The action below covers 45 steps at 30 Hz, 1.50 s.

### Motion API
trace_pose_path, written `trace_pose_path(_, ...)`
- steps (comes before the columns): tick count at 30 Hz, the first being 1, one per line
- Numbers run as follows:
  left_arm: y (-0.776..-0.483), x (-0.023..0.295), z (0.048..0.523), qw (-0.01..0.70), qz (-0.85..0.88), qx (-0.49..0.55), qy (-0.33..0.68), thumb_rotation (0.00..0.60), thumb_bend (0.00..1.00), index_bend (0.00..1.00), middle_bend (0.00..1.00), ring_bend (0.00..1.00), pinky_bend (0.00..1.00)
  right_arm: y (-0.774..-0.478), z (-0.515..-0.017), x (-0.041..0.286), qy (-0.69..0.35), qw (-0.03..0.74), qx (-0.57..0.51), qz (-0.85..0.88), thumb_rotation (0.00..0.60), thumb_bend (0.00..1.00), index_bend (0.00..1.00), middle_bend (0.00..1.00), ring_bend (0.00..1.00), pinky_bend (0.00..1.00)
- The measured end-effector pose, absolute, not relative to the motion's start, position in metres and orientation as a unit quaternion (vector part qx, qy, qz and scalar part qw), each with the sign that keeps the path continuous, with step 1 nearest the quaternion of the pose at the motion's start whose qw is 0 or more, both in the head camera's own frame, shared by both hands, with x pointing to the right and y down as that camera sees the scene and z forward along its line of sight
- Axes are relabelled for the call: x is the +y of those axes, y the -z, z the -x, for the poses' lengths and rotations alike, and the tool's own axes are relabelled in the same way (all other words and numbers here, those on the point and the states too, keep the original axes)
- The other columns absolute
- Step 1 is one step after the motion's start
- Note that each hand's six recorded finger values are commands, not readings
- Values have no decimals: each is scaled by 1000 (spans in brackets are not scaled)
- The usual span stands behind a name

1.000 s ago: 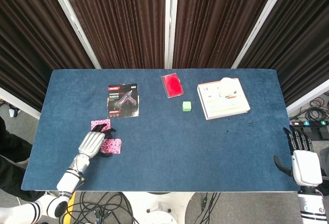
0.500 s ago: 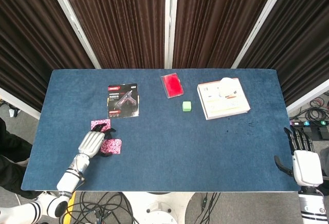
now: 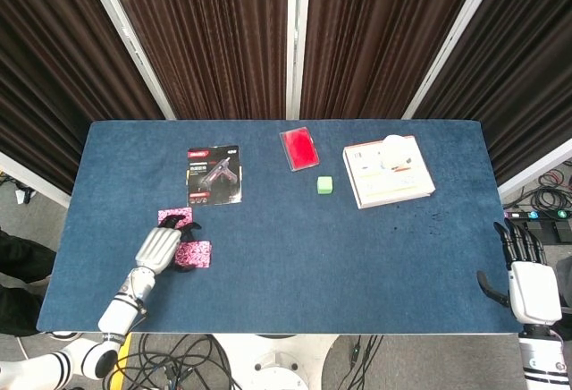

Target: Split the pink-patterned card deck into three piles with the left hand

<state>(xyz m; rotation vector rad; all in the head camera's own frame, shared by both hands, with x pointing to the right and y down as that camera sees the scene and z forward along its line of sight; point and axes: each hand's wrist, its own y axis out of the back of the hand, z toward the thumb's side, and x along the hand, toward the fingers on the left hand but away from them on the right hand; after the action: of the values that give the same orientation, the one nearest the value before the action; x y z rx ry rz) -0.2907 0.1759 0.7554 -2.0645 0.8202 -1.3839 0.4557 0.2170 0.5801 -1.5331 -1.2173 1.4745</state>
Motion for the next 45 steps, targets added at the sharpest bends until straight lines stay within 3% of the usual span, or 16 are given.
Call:
trace_pose_path(20,-744,168,295,265,761,317,501,600,148,265,467,124,101,-581,-455,217,-566,338,-466,590,600,232,0,0,0,0)
trace_pose_path(33,-725,169,349,273,727,353,523,600,148,267,477,125,101,-582,-451,216,-565,341,-462,592,600,232,0,0,0,0)
trace_pose_path(45,-733,180,397,257,702,365,555,600,148,267,479,125,101,-582,-444,215,-566,345,-455,594,600,232,0,0,0,0)
